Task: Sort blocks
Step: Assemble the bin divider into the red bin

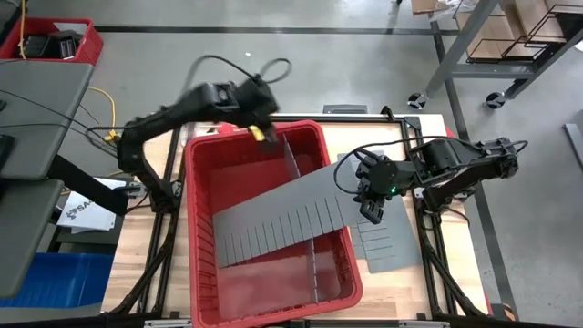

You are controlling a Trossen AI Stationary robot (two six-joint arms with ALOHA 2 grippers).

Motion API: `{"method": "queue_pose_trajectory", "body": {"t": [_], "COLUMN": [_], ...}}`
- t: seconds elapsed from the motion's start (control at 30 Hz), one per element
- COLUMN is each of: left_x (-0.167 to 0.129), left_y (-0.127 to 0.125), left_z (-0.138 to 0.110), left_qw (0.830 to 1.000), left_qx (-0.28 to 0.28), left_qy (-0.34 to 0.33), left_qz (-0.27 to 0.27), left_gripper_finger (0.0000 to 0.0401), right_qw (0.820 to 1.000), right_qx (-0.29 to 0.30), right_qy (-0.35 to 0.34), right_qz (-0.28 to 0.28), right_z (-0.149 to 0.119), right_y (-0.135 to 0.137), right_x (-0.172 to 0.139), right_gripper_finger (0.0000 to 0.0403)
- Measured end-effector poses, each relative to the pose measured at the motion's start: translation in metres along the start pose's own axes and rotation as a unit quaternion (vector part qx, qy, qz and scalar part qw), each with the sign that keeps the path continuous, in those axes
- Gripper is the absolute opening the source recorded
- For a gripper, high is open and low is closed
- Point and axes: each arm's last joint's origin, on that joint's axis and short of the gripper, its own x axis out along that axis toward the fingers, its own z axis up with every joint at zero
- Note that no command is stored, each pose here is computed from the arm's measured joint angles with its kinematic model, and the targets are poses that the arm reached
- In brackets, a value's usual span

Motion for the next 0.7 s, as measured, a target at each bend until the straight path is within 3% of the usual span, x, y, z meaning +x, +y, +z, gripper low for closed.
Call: {"method": "queue_pose_trajectory", "body": {"t": [0.13, 0.17, 0.27, 0.4, 0.57, 0.7], "left_x": [-0.04, -0.046, -0.066, -0.074, -0.079, -0.065], "left_y": [0.014, 0.016, 0.016, 0.014, 0.015, 0.017], "left_z": [-0.028, -0.03, -0.046, -0.068, -0.105, -0.136], "left_qw": [0.987, 0.986, 0.984, 0.969, 0.932, 0.886], "left_qx": [-0.043, -0.068, -0.145, -0.22, -0.322, -0.394], "left_qy": [0.102, 0.084, 0.072, 0.056, 0.035, 0.003], "left_qz": [0.115, 0.125, 0.071, 0.098, 0.163, 0.243], "left_gripper_finger": [0.0, 0.0, 0.0, 0.0, 0.0, 0.0], "right_qw": [1.0, 1.0, 1.0, 1.0, 1.0, 0.999], "right_qx": [-0.005, -0.007, -0.015, -0.014, -0.018, -0.029], "right_qy": [-0.001, -0.002, -0.005, -0.01, -0.016, -0.018], "right_qz": [-0.001, -0.001, -0.001, -0.003, 0.0, 0.001], "right_z": [0.0, 0.0, 0.001, 0.003, 0.005, 0.006], "right_y": [0.0, 0.0, 0.0, -0.002, -0.002, -0.003], "right_x": [0.0, 0.0, 0.0, 0.001, 0.001, 0.001], "right_gripper_finger": [0.0098, 0.0098, 0.0098, 0.0098, 0.0098, 0.0098]}}
